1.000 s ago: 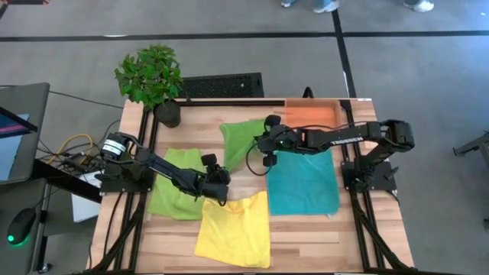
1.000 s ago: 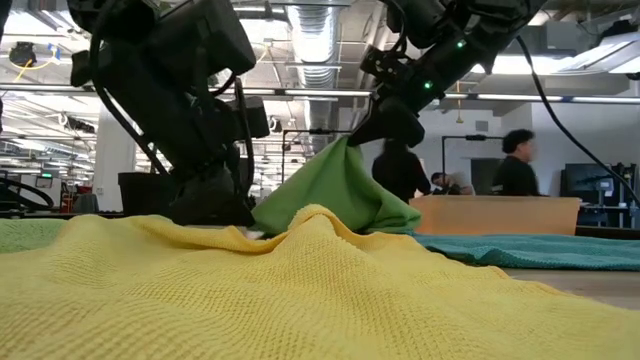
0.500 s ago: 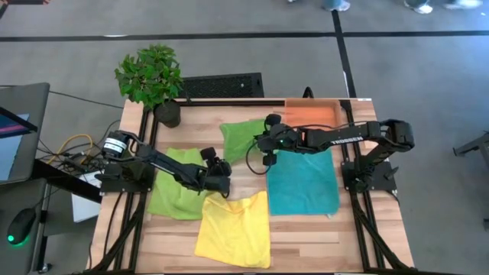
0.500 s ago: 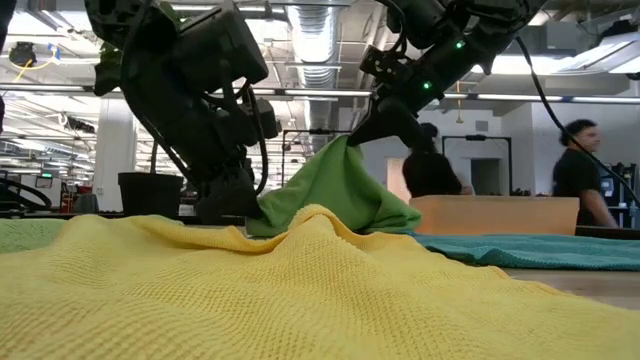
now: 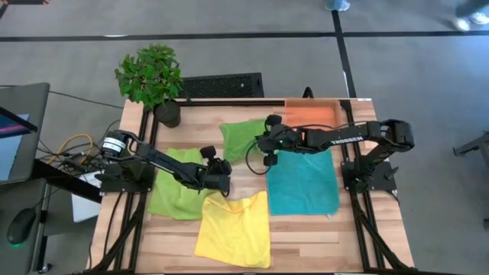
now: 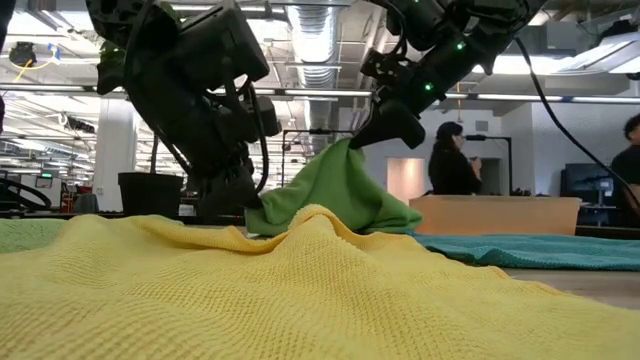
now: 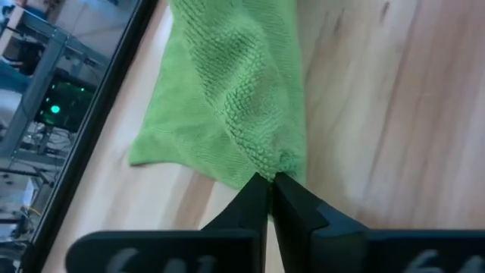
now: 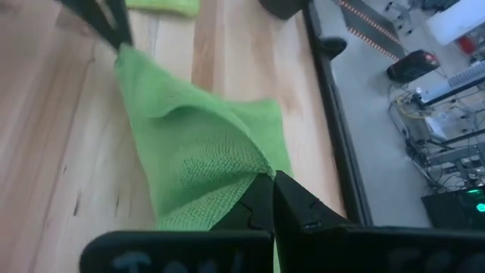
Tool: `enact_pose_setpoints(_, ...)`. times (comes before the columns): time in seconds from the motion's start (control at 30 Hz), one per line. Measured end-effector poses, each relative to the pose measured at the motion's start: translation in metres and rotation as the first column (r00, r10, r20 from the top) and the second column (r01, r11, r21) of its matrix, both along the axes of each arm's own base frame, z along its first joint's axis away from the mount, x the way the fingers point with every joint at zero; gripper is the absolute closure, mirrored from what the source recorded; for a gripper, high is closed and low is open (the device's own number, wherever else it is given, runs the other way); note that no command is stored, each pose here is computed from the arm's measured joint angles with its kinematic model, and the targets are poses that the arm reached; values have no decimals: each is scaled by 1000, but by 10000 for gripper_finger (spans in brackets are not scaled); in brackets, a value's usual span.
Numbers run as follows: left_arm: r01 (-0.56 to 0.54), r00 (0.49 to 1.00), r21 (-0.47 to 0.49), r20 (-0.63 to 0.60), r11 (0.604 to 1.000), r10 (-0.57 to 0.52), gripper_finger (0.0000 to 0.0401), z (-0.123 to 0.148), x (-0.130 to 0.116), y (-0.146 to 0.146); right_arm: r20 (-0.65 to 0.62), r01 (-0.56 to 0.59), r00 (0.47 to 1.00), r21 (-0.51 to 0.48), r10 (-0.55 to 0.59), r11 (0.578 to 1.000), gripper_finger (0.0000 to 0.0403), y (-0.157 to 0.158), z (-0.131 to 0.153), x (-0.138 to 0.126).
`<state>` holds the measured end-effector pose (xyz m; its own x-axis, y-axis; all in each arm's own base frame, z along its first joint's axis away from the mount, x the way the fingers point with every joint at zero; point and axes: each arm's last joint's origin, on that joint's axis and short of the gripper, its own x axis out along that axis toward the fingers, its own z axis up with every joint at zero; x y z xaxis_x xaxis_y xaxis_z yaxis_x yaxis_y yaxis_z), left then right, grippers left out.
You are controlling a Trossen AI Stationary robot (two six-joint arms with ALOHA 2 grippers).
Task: Fold microfiber towels
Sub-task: Fold the green microfiber towel
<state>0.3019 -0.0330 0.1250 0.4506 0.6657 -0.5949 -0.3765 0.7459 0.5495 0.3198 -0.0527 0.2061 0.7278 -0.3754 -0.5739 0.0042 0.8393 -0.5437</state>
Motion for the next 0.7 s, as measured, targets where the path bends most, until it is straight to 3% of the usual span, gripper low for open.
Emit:
enact_pose_setpoints(0.33,13,1000,-28,9,1000,-13,400,29,-12,2,-153,37,988,105,-20,994,371,12,-14,-11)
enact_pose_setpoints(0.53,91,994,-131,-50,987,-98,400,42,-24,1,-199,12,980,127,13,992,326,28,-19,-12)
enact_pose_setpoints(0.7,171,970,-261,-122,950,-208,401,42,-30,-2,-232,-21,971,129,50,991,280,40,-21,-14)
